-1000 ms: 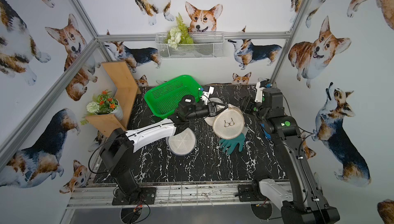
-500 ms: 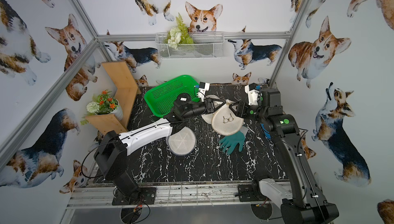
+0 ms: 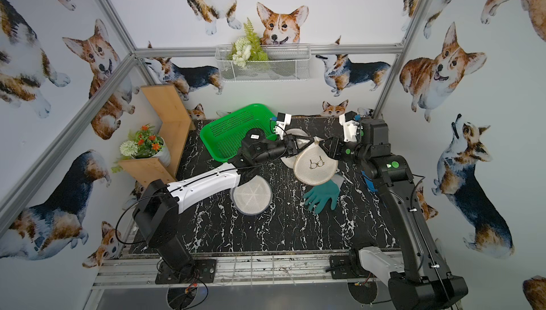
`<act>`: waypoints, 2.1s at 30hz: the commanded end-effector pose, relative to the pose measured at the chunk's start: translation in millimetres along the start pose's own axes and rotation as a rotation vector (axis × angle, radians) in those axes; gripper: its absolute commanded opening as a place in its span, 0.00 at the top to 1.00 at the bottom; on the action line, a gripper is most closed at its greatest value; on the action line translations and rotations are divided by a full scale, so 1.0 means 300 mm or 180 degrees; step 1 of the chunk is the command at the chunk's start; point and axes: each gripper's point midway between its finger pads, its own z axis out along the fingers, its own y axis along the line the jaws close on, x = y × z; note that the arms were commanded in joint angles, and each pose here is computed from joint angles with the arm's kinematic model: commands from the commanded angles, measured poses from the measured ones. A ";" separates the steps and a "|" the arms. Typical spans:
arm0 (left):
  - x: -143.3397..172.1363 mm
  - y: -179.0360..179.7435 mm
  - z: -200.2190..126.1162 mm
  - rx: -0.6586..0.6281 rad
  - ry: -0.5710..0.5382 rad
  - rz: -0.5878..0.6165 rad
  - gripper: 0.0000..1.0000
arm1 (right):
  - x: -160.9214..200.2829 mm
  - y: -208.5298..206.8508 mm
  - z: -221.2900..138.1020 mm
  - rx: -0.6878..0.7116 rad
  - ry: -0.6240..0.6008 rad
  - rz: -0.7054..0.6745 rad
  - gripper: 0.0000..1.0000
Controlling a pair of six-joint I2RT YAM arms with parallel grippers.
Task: Turn the laundry bag inside out
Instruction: Zip the zipper on the laundry bag.
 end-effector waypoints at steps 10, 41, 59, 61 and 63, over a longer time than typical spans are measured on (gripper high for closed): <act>-0.012 -0.059 0.004 0.0201 0.0014 0.0095 1.00 | -0.052 -0.010 -0.002 0.0107 -0.0188 -0.0048 0.66; 0.015 -0.075 -0.013 0.0222 0.0154 0.0321 1.00 | -0.071 0.031 -0.018 -0.0085 -0.0211 -0.0005 0.60; 0.077 -0.045 -0.062 0.0007 0.1028 0.1046 1.00 | 0.061 0.034 -0.016 -0.0279 0.0660 0.0021 0.53; 0.076 -0.047 -0.060 0.0022 0.1043 0.1038 1.00 | 0.066 0.038 -0.016 -0.0306 0.0674 0.0034 0.54; 0.076 -0.052 -0.057 0.0053 0.1059 0.1041 1.00 | 0.070 0.032 -0.012 -0.0291 0.0682 0.0042 0.54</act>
